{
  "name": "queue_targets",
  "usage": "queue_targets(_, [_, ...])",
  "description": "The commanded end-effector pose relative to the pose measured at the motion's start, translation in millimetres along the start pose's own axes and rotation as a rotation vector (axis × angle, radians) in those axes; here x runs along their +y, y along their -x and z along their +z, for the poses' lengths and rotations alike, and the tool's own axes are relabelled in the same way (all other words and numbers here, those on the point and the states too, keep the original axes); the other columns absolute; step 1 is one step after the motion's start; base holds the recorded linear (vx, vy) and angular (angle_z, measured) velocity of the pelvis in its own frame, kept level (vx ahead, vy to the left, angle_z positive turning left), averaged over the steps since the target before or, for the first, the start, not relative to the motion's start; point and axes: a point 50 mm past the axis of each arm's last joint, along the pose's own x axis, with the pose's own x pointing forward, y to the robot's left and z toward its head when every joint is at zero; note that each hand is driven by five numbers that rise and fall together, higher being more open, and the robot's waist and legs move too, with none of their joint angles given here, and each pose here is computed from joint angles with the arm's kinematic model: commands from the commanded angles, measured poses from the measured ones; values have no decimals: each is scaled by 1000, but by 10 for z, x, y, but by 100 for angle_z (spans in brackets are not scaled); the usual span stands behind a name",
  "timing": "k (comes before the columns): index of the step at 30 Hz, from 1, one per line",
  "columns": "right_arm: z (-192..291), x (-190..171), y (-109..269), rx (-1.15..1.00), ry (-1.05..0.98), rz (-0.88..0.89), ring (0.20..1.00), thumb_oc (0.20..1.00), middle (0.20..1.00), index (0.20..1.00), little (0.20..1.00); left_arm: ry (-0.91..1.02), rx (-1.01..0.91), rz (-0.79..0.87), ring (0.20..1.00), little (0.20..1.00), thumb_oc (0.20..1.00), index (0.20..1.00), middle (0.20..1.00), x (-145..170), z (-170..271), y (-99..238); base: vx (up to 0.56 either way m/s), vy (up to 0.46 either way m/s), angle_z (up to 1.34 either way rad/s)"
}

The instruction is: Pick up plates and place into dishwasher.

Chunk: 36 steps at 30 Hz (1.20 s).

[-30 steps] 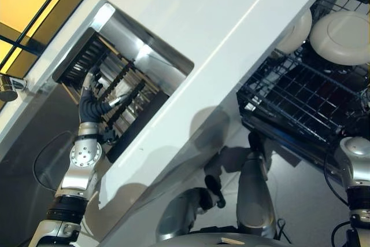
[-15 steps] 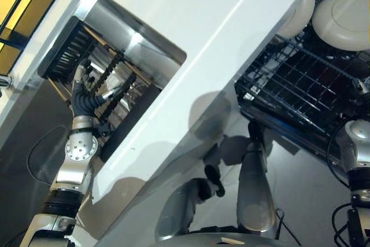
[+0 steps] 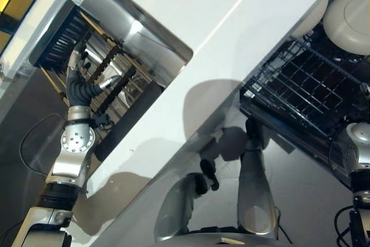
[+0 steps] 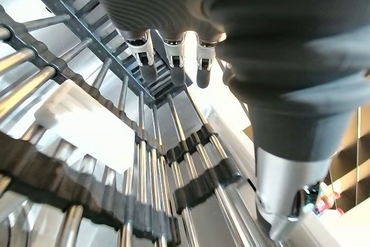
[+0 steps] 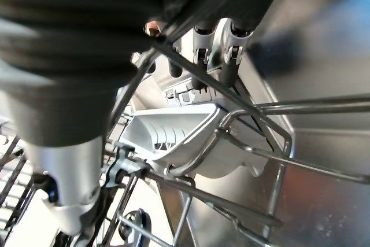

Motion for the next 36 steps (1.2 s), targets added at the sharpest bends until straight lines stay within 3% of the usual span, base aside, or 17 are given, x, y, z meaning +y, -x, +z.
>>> queue_targets(1, [-288, 372, 158, 203, -79, 174, 1000, 1000, 1000, 1000, 1000, 54, 18, -54, 1000, 1000, 1000, 1000, 1000, -292, -30, 146, 0, 0, 0])
queue_targets(5, [-10, 681, 259, 95, -130, 406, 1000, 1000, 1000, 1000, 1000, 60, 11, -66, 1000, 1000, 1000, 1000, 1000, -313, 13, 152, 4, 2, -2])
queue_targets(11, [317, 1004, 503, -36, -179, 608, 1000, 1000, 1000, 1000, 1000, 55, 7, -81, 1000, 1000, 1000, 1000, 1000, -328, 26, 132, 50, 1, -9])
queue_targets(18, [809, 1384, 939, -201, -232, 935, 1000, 1000, 1000, 1000, 1000, 60, 2, -72, 1000, 1000, 1000, 1000, 1000, -306, 36, 67, -6, 7, 2])
queue_targets(30, [1272, 1667, 1671, -381, -312, 1354, 1000, 1000, 1000, 1000, 1000, 48, 6, -81, 1000, 1000, 1000, 1000, 1000, -248, 70, -60, 13, 2, 11])
queue_targets(36, [1364, 1641, 1794, -433, -360, 1402, 1000, 1000, 1000, 1000, 1000, 27, 14, -83, 1000, 1000, 1000, 1000, 1000, -146, 49, -79, 11, -24, 9])
